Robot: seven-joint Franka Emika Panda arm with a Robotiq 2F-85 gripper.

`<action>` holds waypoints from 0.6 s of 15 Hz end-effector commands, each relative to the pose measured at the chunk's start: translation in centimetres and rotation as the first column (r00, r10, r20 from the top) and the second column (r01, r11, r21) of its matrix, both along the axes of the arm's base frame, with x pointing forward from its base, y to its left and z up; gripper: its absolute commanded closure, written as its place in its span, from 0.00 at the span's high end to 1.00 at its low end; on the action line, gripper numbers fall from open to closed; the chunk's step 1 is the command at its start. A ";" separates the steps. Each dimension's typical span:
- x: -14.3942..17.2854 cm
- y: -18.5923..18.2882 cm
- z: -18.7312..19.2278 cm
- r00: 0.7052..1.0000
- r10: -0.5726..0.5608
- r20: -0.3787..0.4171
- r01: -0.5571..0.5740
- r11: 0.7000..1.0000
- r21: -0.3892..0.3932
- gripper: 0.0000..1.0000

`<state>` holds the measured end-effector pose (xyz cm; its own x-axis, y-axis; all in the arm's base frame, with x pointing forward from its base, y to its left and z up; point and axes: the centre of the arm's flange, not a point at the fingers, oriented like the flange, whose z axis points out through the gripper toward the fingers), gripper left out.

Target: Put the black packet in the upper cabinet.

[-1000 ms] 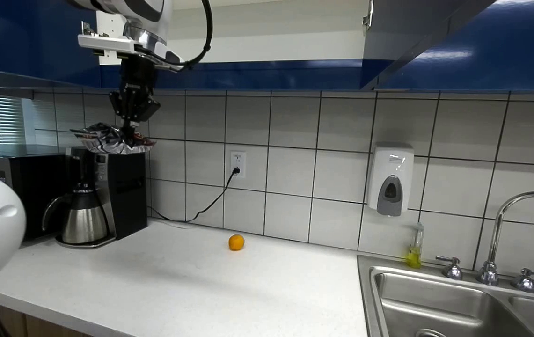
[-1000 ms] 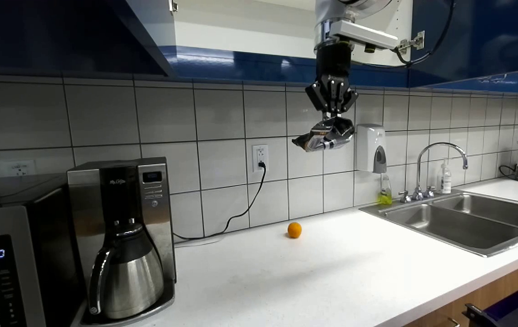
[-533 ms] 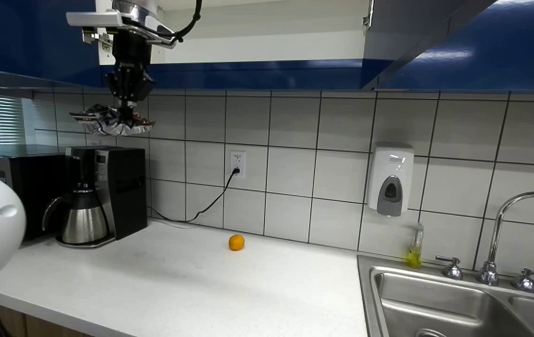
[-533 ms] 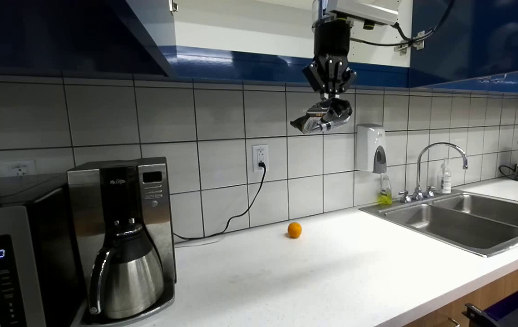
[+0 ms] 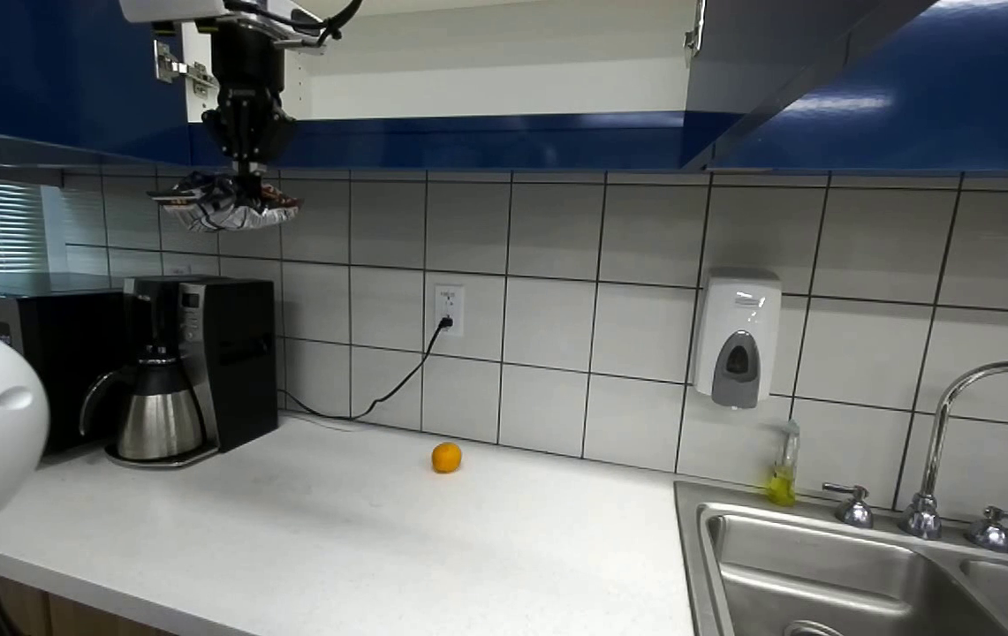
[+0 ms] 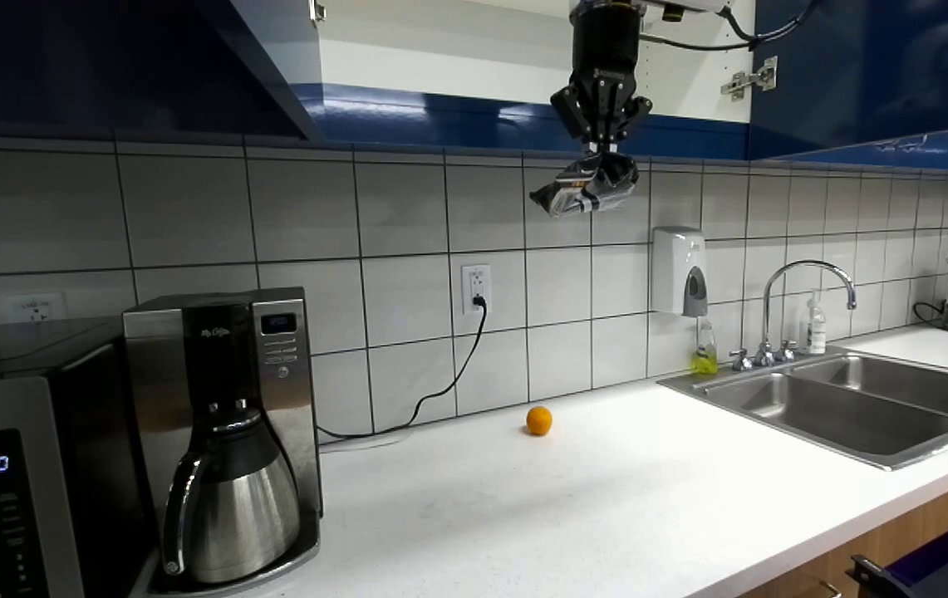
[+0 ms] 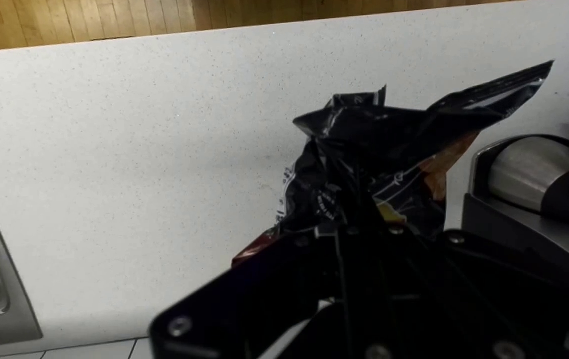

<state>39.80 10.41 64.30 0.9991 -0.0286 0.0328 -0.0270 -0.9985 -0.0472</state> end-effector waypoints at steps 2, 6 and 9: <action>0.0 0.5 2.2 0.999 -0.033 0.031 0.034 0.999 -0.023 0.01; 0.2 0.7 3.9 0.997 -0.043 0.065 0.045 0.999 -0.029 0.01; 0.3 0.8 5.4 0.994 -0.049 0.099 0.053 0.998 -0.036 0.01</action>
<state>39.71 10.76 67.66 0.9931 -0.0466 0.1073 -0.0429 -0.9984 -0.0369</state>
